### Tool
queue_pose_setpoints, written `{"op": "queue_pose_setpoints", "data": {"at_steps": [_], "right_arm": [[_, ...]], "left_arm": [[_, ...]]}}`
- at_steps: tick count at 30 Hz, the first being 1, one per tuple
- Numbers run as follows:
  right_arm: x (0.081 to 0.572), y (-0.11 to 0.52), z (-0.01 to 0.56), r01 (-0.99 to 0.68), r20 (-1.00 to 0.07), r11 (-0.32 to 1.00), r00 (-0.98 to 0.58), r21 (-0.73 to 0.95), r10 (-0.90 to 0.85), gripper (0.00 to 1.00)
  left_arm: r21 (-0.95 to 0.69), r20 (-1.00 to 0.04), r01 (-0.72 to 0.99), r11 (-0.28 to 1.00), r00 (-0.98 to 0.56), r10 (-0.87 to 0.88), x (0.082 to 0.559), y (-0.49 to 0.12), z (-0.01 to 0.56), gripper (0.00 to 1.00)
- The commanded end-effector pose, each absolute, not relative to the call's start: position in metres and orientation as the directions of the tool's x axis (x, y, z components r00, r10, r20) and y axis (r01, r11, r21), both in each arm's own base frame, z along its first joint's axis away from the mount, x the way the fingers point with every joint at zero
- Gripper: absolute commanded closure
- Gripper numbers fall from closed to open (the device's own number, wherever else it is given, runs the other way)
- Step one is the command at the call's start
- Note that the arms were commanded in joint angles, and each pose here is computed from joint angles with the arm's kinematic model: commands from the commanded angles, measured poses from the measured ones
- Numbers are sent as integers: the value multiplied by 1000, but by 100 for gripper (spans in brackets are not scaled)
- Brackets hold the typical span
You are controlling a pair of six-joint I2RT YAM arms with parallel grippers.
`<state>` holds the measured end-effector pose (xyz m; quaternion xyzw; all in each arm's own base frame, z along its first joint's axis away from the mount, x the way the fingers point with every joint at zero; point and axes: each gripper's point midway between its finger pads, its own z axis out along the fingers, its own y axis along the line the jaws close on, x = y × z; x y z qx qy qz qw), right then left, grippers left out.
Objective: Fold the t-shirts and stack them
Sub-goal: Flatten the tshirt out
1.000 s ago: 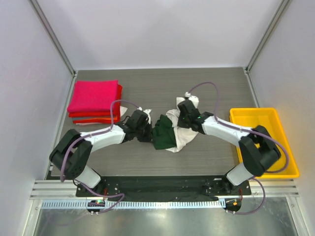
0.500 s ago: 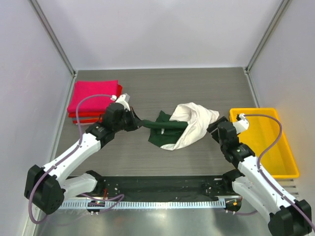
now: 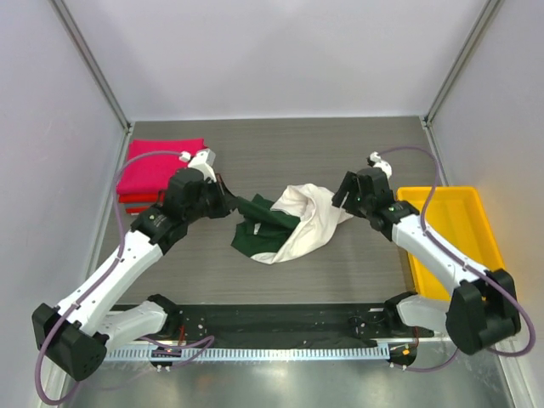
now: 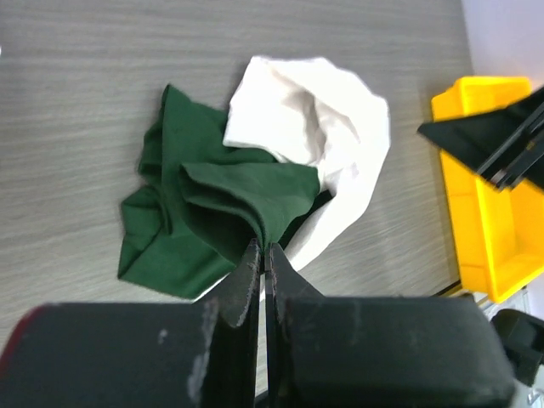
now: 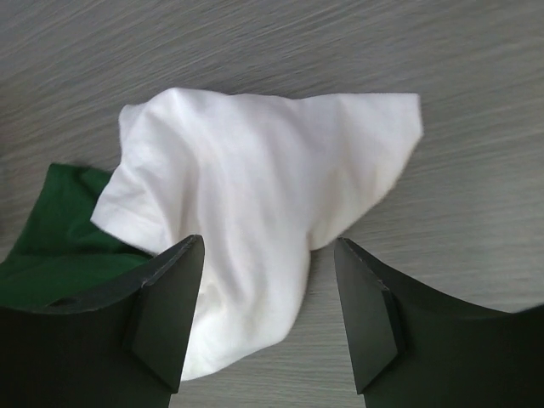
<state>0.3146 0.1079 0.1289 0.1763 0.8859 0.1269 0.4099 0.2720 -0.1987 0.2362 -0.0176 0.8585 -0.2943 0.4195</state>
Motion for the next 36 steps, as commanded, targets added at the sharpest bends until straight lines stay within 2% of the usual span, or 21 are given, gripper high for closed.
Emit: {"op": "queue_pose_setpoints", "data": {"at_steps": [1,3,9,12,13,14,16,17,25,27,28,29,31,32,36], "right_arm": [[339,149,163,-17,-712,912,-631,409,308,31],[341,170,163,-111,-707,911,-669,398,228,30],[356,213,155,-240,-690,933,-724,267,11,30],[365,218,142,-225,-667,969,-738,105,-99,30],[375,220,153,-207,-696,978,-705,23,-133,30],[373,216,131,-197,-638,979,-749,-49,-182,32],[383,213,134,-166,-639,973,-733,-161,-231,32],[383,210,123,-167,-603,963,-753,-210,-262,32],[390,196,87,-146,-498,922,-805,-358,-321,32],[394,186,76,-108,-468,896,-822,-430,-324,36],[401,187,80,-86,-488,897,-815,-434,-314,41],[407,185,84,-49,-509,894,-808,-445,-298,61],[422,182,95,7,-551,913,-799,-408,-240,91],[427,180,102,33,-573,925,-793,-380,-207,99],[449,173,157,130,-691,979,-723,-157,-15,99]], "left_arm": [[-515,-689,222,828,-681,-246,263,-198,219,100],[-514,-689,221,829,-682,-245,261,-197,218,100],[-485,-681,216,847,-702,-211,256,-192,209,100],[-474,-674,207,856,-711,-201,255,-190,202,100],[-472,-668,204,858,-718,-197,253,-189,199,100],[-470,-665,199,860,-721,-197,253,-189,196,100],[-473,-658,195,859,-726,-198,252,-189,194,100],[-476,-653,193,858,-731,-198,252,-190,192,100],[-477,-652,189,858,-731,-201,252,-189,192,100],[-478,-651,188,858,-731,-203,253,-190,190,100],[-479,-648,181,859,-733,-207,254,-190,189,100],[-476,-647,173,862,-733,-211,255,-189,187,100],[-468,-637,143,872,-738,-221,259,-188,182,100],[-456,-638,118,882,-734,-232,263,-184,181,100],[-403,-637,-7,915,-716,-286,286,-163,194,100]]}}
